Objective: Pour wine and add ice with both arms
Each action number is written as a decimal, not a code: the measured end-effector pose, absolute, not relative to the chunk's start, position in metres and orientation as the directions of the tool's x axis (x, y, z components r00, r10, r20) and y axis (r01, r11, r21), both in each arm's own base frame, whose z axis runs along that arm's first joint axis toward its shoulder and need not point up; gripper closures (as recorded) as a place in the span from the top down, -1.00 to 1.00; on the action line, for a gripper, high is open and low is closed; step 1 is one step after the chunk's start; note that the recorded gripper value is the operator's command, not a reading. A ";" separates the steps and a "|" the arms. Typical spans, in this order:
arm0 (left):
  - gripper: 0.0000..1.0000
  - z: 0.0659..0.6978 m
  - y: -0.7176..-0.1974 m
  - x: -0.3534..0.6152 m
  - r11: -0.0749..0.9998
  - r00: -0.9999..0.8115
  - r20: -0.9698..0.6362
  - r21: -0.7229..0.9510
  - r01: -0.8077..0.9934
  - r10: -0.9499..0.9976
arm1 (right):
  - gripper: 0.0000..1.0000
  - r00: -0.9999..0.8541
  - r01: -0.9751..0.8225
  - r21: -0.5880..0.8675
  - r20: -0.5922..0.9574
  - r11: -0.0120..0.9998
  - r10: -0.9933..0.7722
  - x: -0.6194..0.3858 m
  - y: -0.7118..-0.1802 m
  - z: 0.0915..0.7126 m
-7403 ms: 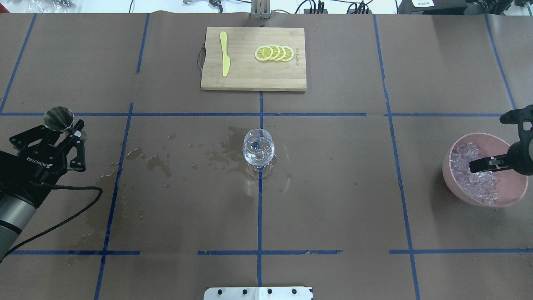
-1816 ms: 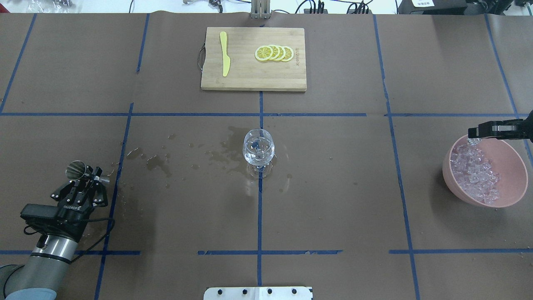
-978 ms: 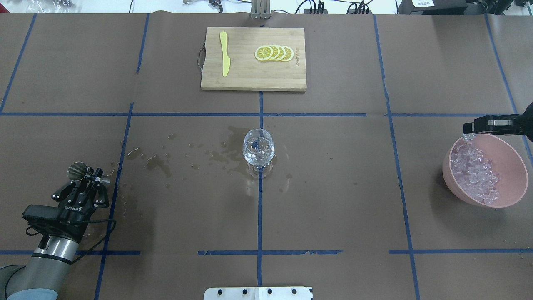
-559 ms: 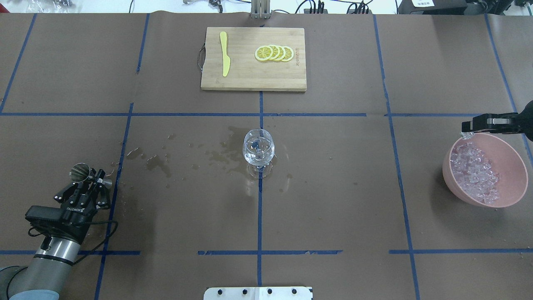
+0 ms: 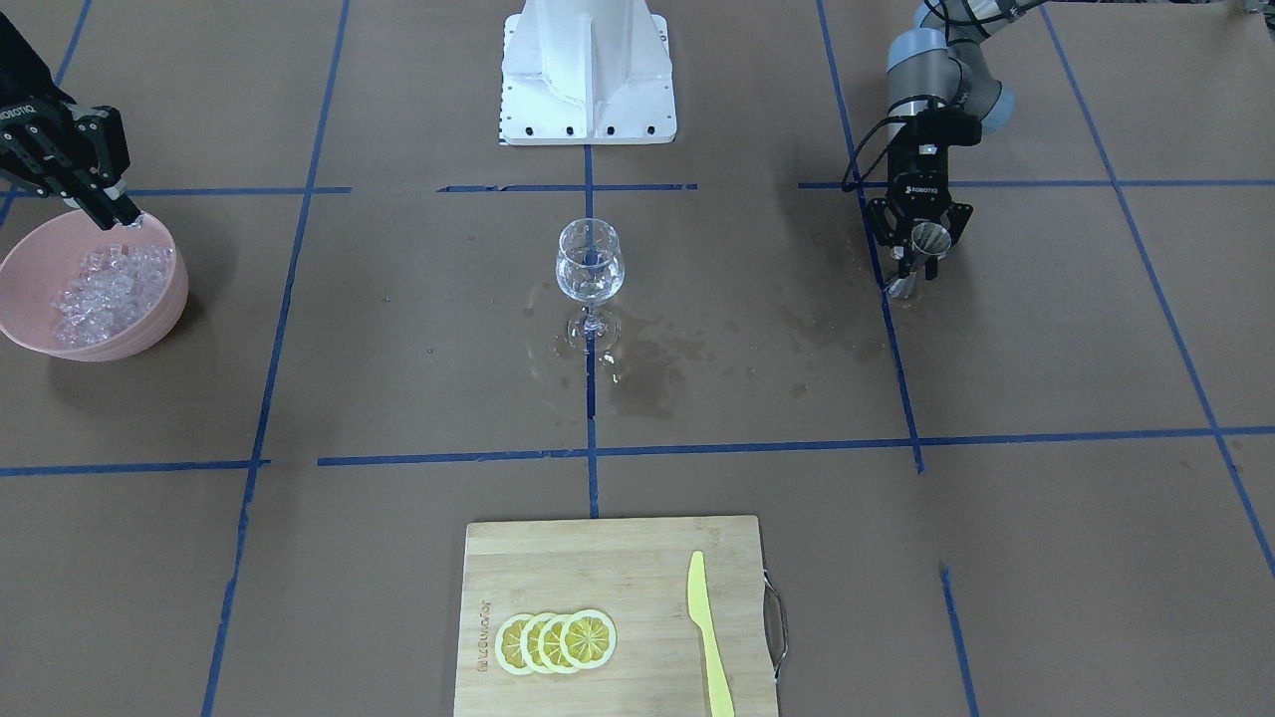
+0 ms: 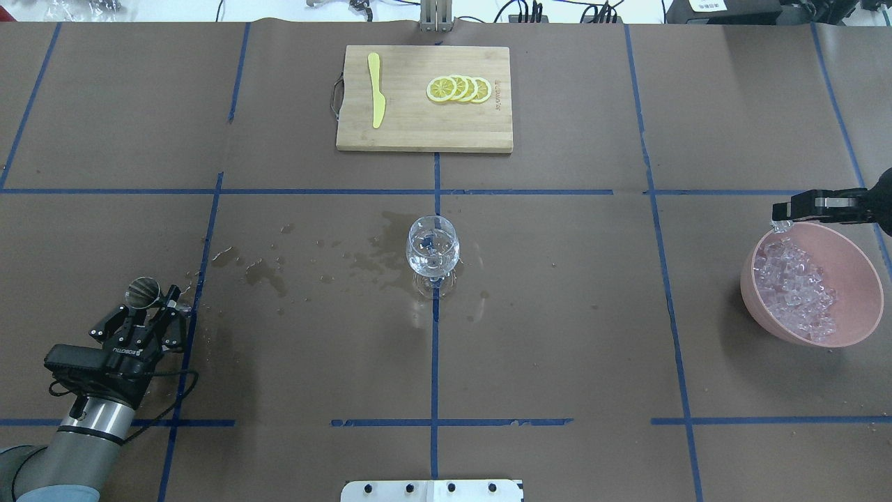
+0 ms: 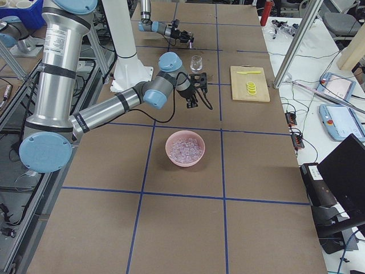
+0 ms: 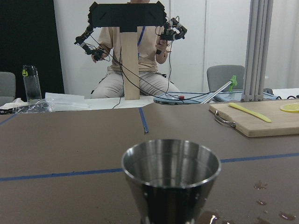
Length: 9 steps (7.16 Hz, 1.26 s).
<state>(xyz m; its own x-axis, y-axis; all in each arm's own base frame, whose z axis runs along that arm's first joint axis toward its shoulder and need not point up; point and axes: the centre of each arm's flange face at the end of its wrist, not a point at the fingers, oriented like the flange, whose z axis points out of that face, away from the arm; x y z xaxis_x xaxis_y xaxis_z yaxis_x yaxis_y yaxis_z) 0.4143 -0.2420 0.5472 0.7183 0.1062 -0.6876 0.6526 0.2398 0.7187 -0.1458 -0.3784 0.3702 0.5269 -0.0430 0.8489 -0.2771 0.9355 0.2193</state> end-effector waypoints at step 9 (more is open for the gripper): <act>1.00 0.548 -0.239 0.391 0.359 0.727 -0.660 0.736 0.575 0.189 | -1.00 0.488 -0.310 0.195 0.873 0.931 -0.020 -0.150 -0.384 0.352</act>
